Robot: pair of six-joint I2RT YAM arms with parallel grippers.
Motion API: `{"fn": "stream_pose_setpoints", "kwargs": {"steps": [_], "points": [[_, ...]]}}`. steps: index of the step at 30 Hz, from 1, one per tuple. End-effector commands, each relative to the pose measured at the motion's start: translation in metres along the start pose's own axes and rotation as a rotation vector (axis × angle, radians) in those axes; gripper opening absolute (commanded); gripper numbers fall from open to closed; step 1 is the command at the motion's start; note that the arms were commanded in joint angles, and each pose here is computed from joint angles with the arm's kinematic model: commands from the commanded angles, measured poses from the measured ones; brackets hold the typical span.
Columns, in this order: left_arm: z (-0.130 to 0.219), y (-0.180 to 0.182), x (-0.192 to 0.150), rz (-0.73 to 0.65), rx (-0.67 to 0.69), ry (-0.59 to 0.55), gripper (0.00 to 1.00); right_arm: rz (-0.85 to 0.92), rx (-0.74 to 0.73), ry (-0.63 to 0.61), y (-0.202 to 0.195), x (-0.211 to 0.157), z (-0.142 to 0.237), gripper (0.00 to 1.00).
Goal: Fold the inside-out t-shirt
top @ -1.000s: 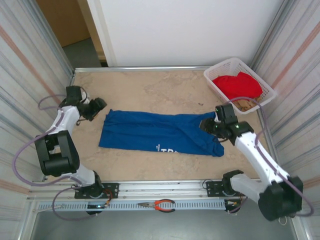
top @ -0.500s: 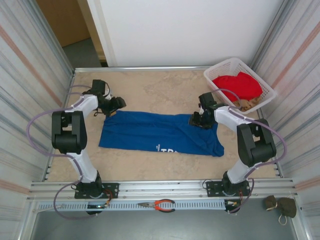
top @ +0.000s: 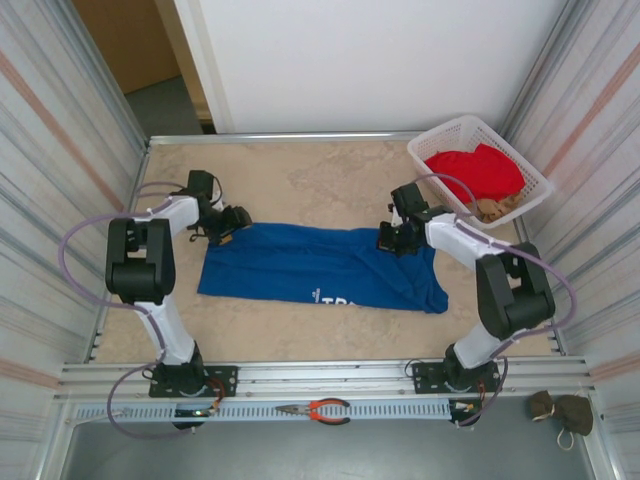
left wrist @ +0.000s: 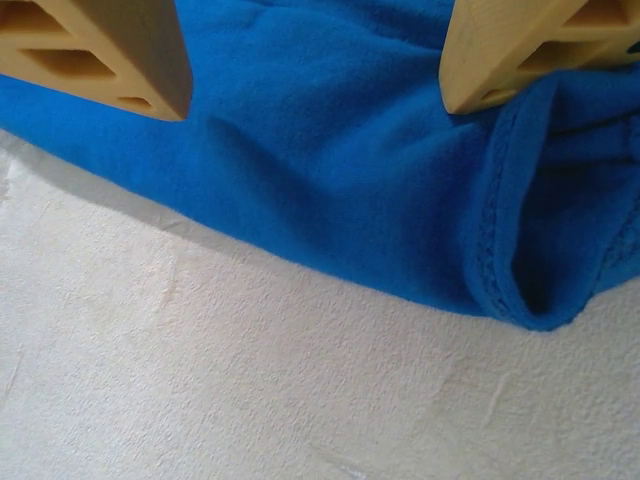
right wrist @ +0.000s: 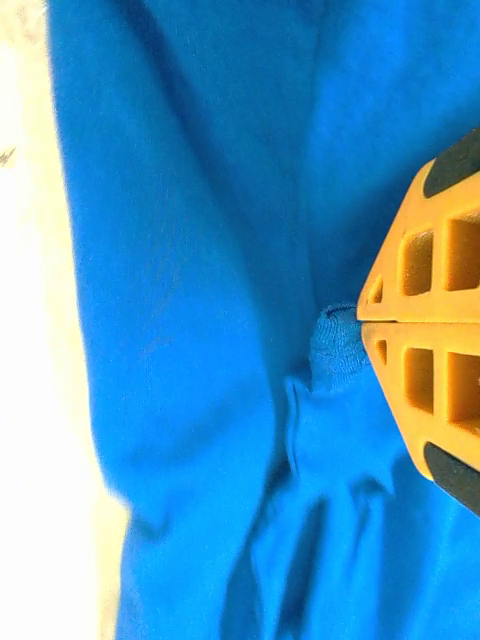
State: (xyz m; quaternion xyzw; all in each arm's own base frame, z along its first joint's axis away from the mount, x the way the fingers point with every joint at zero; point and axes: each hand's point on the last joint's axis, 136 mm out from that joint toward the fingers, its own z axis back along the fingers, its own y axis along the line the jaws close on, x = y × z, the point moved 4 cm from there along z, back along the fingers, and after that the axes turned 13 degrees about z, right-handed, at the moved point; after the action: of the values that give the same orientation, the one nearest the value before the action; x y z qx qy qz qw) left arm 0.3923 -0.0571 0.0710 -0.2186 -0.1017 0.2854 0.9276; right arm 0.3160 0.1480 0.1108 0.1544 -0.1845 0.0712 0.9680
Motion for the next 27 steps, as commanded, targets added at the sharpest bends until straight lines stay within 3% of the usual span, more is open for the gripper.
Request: {"fn": "stream_pose_setpoints", "kwargs": {"steps": [1,5,10,13,14,16,21,27], "points": [[-0.003,0.005,-0.003,-0.017,0.011,0.001,0.67,0.020,0.031,-0.021,0.021,-0.008,0.021,0.00],[-0.004,0.005,-0.003,-0.012,0.000,0.002,0.67,0.055,0.029,-0.017,0.047,-0.028,0.025,0.00],[-0.003,0.002,-0.003,-0.012,-0.014,0.002,0.67,0.090,0.045,0.038,0.087,-0.085,0.028,0.00],[-0.001,-0.002,-0.001,-0.017,-0.025,-0.002,0.67,0.128,0.028,0.066,0.103,-0.124,0.041,0.36],[0.000,-0.004,0.000,-0.019,-0.031,-0.003,0.67,0.141,0.013,0.055,0.103,-0.129,0.049,0.43],[0.003,-0.006,0.001,-0.023,-0.038,-0.008,0.67,0.136,-0.055,0.010,0.087,-0.124,0.060,0.48],[0.004,-0.007,0.003,-0.029,-0.030,-0.008,0.67,0.004,-0.141,-0.051,0.028,-0.088,0.067,0.47],[0.001,-0.006,0.002,-0.021,-0.031,-0.003,0.67,-0.068,-0.190,-0.009,-0.019,-0.072,0.046,0.56]]}}
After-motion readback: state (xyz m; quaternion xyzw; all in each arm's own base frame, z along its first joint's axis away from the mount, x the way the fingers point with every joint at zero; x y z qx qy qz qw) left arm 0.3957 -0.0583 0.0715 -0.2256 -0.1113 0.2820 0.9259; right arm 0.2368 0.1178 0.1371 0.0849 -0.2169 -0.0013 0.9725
